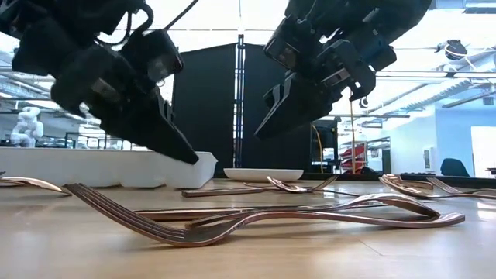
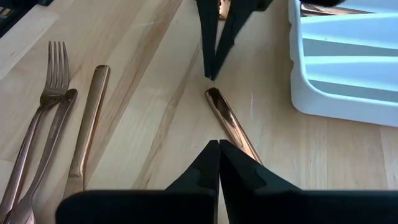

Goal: Sort silverware
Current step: Put the knife on the utensil tray

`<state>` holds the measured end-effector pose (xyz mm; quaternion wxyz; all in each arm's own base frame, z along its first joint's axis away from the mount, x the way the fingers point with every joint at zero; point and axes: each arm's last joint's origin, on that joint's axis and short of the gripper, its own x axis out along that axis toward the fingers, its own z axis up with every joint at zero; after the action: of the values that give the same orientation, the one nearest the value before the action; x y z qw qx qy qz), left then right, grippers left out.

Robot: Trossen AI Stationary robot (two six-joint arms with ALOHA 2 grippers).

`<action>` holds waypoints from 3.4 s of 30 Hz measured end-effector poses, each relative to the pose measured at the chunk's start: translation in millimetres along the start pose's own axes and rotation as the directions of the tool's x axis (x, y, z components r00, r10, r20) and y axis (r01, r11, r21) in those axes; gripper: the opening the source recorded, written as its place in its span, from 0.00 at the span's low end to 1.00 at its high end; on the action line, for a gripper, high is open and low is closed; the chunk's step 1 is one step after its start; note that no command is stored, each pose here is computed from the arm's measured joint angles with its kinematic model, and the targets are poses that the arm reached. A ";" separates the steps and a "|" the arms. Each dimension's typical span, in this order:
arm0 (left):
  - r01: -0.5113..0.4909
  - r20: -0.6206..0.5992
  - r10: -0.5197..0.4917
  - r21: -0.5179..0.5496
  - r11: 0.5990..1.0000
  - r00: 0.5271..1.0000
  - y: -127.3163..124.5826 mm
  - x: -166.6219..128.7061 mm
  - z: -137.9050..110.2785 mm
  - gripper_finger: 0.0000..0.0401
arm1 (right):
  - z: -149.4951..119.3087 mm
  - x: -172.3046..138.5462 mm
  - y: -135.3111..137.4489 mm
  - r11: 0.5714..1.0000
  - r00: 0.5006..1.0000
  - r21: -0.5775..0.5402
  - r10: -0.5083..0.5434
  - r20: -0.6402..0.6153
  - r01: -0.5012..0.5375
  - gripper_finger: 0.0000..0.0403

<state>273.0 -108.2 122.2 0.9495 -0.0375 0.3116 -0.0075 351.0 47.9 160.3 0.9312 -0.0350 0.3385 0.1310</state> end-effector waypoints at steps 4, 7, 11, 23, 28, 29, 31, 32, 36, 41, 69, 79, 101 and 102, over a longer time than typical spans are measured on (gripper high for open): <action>0.000 0.009 0.000 -0.030 1.000 1.000 -8.0 0.6 0.9 0.00 | 0.2 0.0 -0.1 1.000 1.000 -0.018 0.000 0.002 0.000 0.01; -0.062 0.009 0.063 -0.026 0.998 0.998 -14.2 2.8 2.2 0.00 | 0.5 -0.1 -0.7 1.000 1.000 -0.018 -0.002 0.006 0.002 0.01; -0.192 -0.029 0.191 -0.025 0.981 0.981 -22.0 3.0 9.1 0.00 | 1.8 -0.1 -0.9 1.000 1.000 -0.020 -0.003 0.019 0.004 0.01; -0.246 -0.108 0.243 -0.014 0.969 0.964 -27.1 11.0 3.8 0.00 | 1.9 -1.2 -9.2 0.966 0.967 -0.014 -0.256 0.006 0.256 0.01; -0.243 -0.129 0.241 -0.005 0.970 0.962 -27.1 15.8 -1.8 0.00 | -0.3 -0.1 -15.6 0.963 0.963 -0.016 -0.268 -0.004 0.268 0.01; -0.244 -0.133 0.242 -0.003 0.970 0.961 -27.1 16.5 -2.7 0.00 | -1.6 0.9 -17.0 0.963 0.963 -0.017 -0.270 -0.010 0.269 0.01; -0.240 -0.129 0.237 -0.006 0.971 0.963 -27.5 18.0 -3.2 0.00 | -4.7 4.0 -19.3 0.962 0.962 -0.015 -0.273 -0.022 0.272 0.01; -0.240 -0.130 0.237 -0.005 0.971 0.963 -27.6 18.8 -3.9 0.00 | -6.1 6.2 -19.9 0.962 0.961 -0.014 -0.274 -0.024 0.274 0.01; -0.241 -0.137 0.239 -0.001 0.970 0.961 -27.6 21.7 -7.0 0.00 | -12.3 12.8 -20.6 0.962 0.961 -0.016 -0.272 -0.050 0.271 0.01; -0.234 -0.144 0.231 -0.001 0.972 0.962 -27.7 22.3 -7.6 0.00 | -13.2 14.6 -20.6 0.962 0.961 -0.001 -0.271 -0.050 0.271 0.01; -0.179 -0.225 0.179 0.019 0.984 0.958 -30.0 16.4 -12.0 0.00 | -14.0 24.9 -29.1 0.963 0.963 0.005 -0.269 0.021 0.269 0.00; -0.182 -0.141 0.182 0.016 0.983 0.973 -31.0 10.8 0.4 0.00 | -13.6 24.2 -29.7 0.963 0.962 -0.001 -0.271 0.022 0.271 0.00; -0.200 -0.112 0.201 0.021 0.980 0.973 -18.8 27.3 2.0 0.00 | -14.4 23.9 -29.4 0.963 0.963 0.000 -0.269 0.012 0.269 0.00; -0.200 -0.117 0.200 0.020 0.980 0.973 -18.7 29.5 -0.2 0.00 | -14.5 23.9 -29.4 0.963 0.963 0.000 -0.269 0.011 0.269 0.00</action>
<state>296.7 -127.9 106.0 0.9254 -0.0017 0.3694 0.0847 367.5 22.6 133.2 0.9421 -0.0804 0.3255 0.0037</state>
